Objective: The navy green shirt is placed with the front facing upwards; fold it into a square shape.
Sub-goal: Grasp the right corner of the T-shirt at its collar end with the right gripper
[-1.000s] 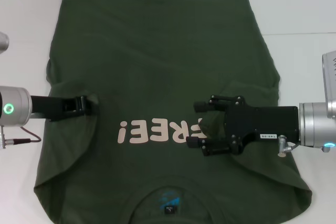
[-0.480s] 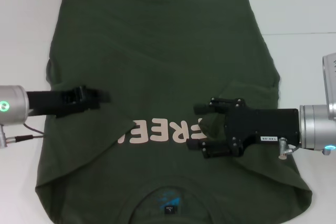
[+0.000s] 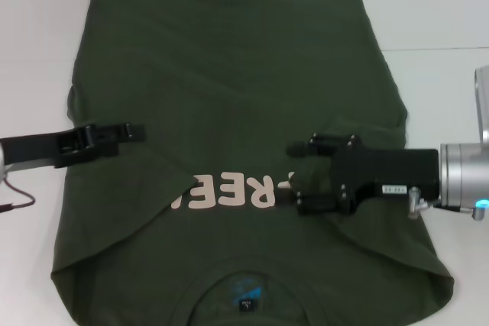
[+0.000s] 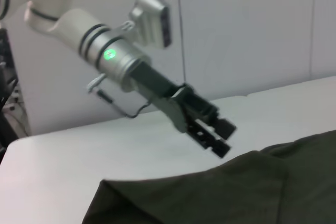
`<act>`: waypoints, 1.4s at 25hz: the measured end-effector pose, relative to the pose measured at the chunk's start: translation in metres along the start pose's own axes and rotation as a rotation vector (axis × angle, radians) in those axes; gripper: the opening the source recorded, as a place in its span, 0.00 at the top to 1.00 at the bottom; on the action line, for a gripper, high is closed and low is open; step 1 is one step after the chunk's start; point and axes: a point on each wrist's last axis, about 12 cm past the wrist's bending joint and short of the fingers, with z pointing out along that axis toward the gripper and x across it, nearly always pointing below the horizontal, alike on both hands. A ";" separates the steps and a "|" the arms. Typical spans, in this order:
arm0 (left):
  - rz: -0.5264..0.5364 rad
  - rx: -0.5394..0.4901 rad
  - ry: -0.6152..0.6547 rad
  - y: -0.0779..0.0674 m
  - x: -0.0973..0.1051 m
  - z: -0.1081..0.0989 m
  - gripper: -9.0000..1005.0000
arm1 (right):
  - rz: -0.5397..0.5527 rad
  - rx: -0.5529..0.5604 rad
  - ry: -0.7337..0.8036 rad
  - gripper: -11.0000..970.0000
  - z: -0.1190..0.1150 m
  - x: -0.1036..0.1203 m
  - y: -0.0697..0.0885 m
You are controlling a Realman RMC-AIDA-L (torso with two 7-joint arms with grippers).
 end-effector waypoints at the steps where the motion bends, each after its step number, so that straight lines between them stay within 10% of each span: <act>1: 0.015 0.010 -0.006 0.001 0.001 -0.003 0.31 | 0.020 0.012 -0.008 0.14 -0.001 -0.004 -0.003; 16: 0.160 0.052 -0.064 0.005 0.002 -0.020 0.04 | 0.453 0.301 0.385 0.15 -0.030 -0.091 -0.037; 35: 0.389 0.209 0.061 -0.023 -0.012 -0.020 0.05 | 0.947 0.389 0.681 0.16 -0.056 -0.077 -0.015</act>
